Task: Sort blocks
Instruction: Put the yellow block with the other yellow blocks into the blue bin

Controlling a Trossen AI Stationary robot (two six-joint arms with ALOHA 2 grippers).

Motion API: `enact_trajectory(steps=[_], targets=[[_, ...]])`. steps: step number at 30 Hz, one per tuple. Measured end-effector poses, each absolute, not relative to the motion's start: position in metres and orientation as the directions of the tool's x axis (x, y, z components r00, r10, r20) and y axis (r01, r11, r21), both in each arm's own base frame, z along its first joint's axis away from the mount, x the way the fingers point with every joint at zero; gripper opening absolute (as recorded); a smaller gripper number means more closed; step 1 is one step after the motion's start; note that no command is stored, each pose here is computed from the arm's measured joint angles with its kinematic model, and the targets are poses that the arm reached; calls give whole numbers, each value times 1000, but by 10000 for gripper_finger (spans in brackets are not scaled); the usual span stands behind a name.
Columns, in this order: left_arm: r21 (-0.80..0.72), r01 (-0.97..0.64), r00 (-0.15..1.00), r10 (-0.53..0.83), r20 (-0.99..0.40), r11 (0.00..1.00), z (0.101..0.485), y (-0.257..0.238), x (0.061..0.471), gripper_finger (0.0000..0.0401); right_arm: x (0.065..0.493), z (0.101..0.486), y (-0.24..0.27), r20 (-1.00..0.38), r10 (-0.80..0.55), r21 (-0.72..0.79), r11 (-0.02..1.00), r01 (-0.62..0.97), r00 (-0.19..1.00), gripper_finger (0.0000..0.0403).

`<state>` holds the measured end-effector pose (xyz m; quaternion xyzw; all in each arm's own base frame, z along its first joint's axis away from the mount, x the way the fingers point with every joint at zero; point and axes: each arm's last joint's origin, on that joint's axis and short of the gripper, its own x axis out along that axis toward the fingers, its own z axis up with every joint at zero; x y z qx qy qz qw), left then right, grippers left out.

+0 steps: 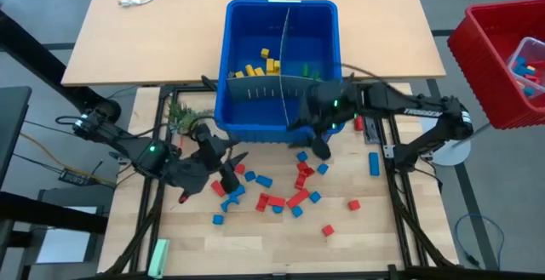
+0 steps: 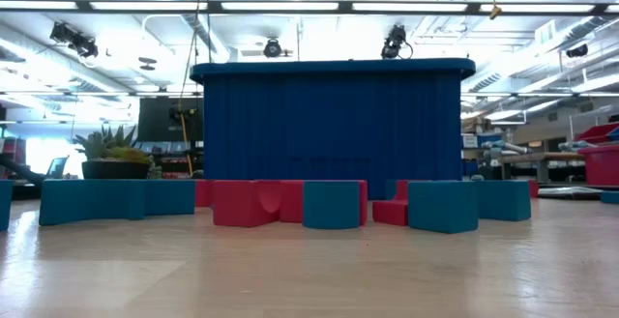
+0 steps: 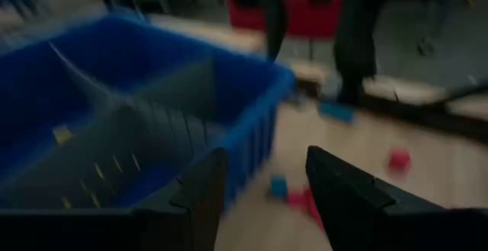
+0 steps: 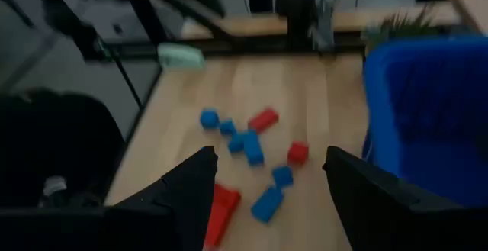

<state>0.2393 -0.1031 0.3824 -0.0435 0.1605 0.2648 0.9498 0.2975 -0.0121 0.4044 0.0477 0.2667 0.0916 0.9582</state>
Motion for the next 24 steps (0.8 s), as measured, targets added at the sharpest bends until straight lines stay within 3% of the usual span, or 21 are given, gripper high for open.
enact_trajectory(steps=[5,12,20,24], targets=[[-30,-512,737,421,-529,859,364,-96,229,192,299,382,17,-581,124,61,992,-109,805,230],[-3,-452,636,320,-702,892,338,-98,228,192,302,348,31,-630,58,-2,997,-76,775,223],[25,-394,473,226,-852,919,285,-103,241,192,305,309,35,-637,54,8,998,-63,769,214],[-35,-380,471,161,-867,925,258,-102,249,192,305,306,35,-640,53,7,998,-63,766,212]])
